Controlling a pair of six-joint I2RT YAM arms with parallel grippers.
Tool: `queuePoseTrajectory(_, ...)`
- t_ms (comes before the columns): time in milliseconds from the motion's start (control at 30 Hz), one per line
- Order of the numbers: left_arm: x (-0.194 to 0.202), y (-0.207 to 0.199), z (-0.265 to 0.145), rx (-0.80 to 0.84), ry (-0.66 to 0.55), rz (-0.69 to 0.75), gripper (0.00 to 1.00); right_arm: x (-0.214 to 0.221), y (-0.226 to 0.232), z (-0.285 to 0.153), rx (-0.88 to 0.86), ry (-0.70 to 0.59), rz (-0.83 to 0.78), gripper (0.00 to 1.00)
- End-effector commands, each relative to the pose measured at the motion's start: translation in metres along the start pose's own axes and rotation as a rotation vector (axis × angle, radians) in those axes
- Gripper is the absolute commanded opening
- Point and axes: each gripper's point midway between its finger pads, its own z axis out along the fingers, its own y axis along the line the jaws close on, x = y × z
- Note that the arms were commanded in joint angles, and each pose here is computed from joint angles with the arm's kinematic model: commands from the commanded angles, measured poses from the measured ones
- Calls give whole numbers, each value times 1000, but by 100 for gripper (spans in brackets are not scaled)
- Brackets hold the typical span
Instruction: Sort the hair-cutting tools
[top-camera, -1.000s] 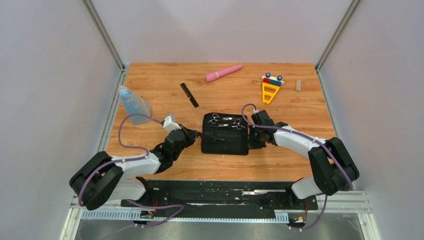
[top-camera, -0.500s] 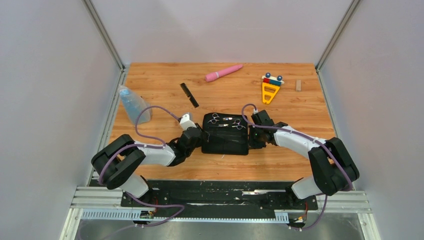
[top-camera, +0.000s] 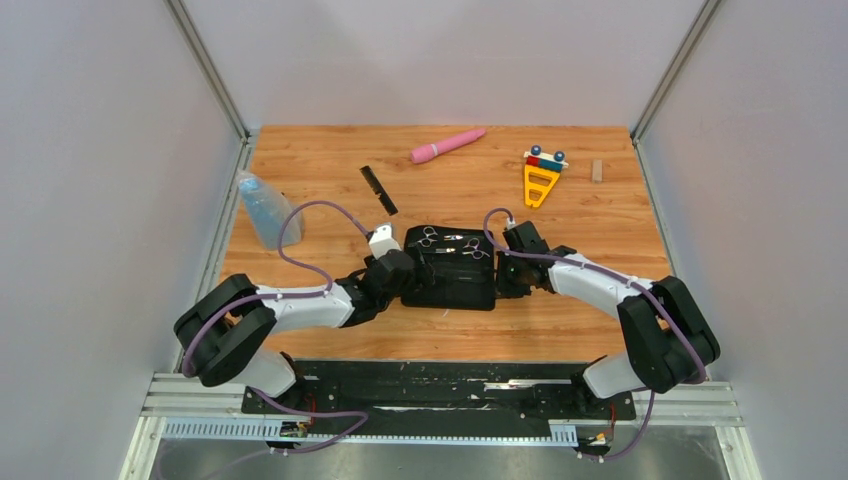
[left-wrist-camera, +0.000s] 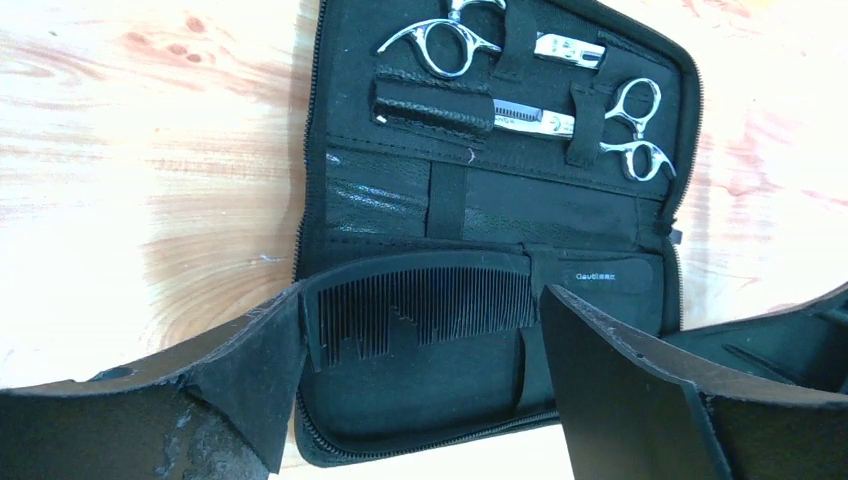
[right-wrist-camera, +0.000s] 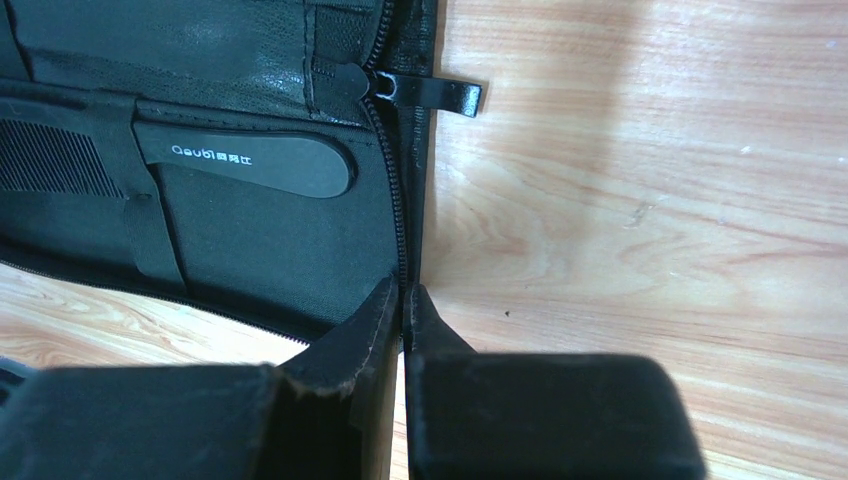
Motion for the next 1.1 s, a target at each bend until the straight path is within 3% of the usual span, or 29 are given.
queuePoseTrajectory(0, -16, 7, -13, -133, 8, 78, 93, -2, 14, 0, -67, -16, 9, 2)
queuePoseTrajectory(100, -20, 18, -20, -228, 25, 115, 99, -2, 14, 0, -66, -16, 8, 2)
queuePoseTrajectory(267, -37, 19, -26, -286, 1, 158, 100, -2, 14, -1, -67, -18, 6, 2)
queuePoseTrajectory(467, -45, 12, -19, -309, 22, 255, 88, -2, 14, -1, -67, -17, 4, 2)
queuePoseTrajectory(1067, -21, 17, 29, -308, 235, 303, 85, -3, 14, -2, -67, -23, 3, 1)
